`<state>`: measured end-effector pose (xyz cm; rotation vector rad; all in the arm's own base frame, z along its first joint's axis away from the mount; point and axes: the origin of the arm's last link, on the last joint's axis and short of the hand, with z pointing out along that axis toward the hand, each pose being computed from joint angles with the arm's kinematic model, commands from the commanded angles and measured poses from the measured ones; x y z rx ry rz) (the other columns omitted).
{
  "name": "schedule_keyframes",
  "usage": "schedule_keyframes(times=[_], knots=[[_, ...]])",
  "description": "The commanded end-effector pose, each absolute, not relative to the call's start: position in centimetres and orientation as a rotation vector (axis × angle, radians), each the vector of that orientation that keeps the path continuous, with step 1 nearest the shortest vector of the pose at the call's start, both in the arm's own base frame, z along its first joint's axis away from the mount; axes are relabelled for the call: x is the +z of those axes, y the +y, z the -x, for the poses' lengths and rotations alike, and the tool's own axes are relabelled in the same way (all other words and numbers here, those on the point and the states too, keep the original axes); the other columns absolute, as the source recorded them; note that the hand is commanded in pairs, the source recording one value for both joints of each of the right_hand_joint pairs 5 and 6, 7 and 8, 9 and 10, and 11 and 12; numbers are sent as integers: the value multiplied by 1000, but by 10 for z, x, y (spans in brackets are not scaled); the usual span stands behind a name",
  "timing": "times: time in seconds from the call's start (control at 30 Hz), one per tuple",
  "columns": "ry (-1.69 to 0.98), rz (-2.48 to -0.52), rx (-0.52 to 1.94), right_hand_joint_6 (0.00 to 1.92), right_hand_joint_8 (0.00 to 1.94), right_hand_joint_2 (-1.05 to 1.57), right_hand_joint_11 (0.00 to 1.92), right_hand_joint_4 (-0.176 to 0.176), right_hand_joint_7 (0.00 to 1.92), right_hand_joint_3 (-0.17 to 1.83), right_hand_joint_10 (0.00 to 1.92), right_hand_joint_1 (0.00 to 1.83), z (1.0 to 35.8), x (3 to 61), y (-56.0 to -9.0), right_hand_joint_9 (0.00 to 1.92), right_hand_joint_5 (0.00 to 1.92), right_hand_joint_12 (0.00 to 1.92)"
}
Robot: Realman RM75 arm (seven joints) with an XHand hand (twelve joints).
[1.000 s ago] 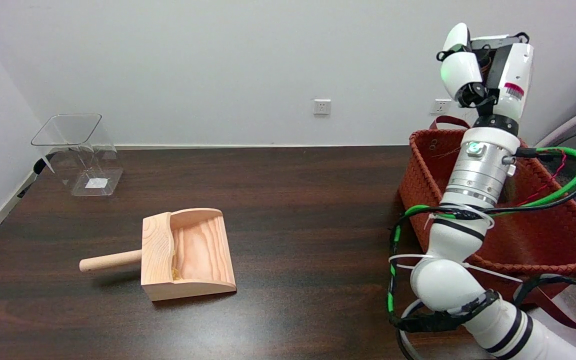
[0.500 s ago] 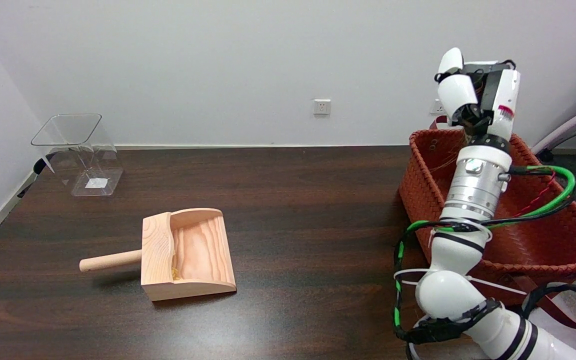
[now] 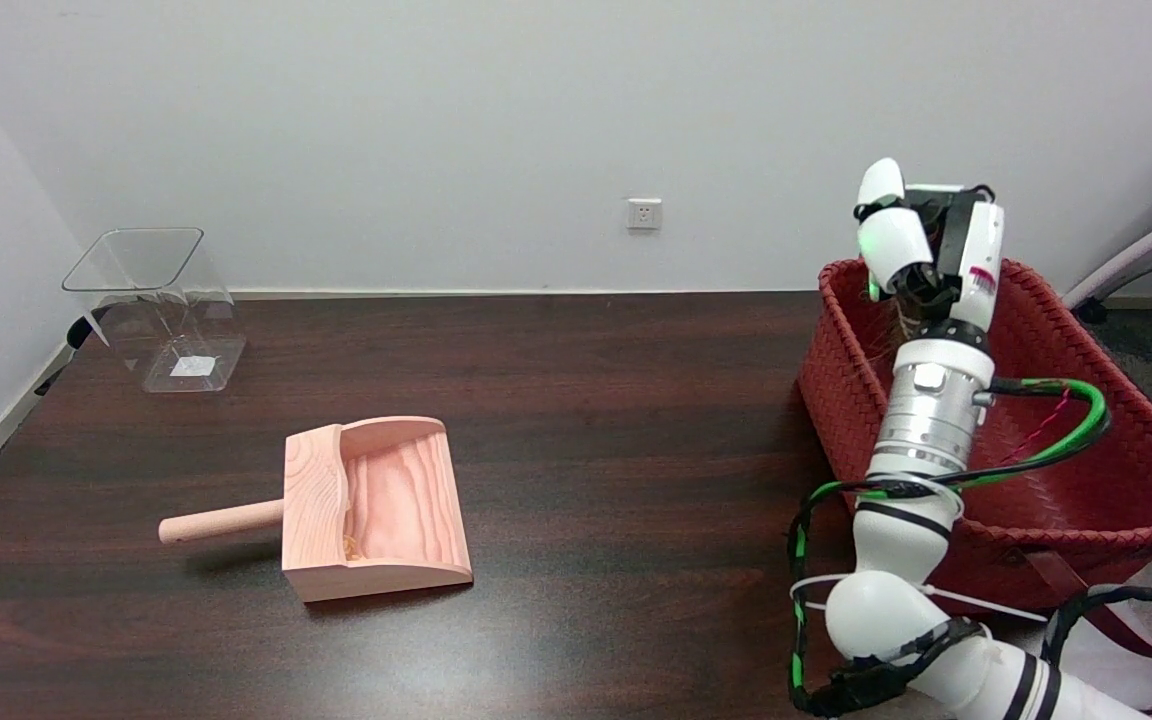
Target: Place the broom into the brown storage basket.
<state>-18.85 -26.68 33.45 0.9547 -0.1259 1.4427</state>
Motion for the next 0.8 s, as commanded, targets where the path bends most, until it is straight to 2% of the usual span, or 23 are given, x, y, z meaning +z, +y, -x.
schedule_keyframes(times=[0.03,0.8], knots=[[-184,-929,1459,1920,1920,1571,1920,0,1920,532,1920,912,229,340,-260,1920,1920,1920],[-237,-931,1474,1920,1920,1571,1920,0,1920,577,1920,870,245,343,-261,1920,1920,1920]])
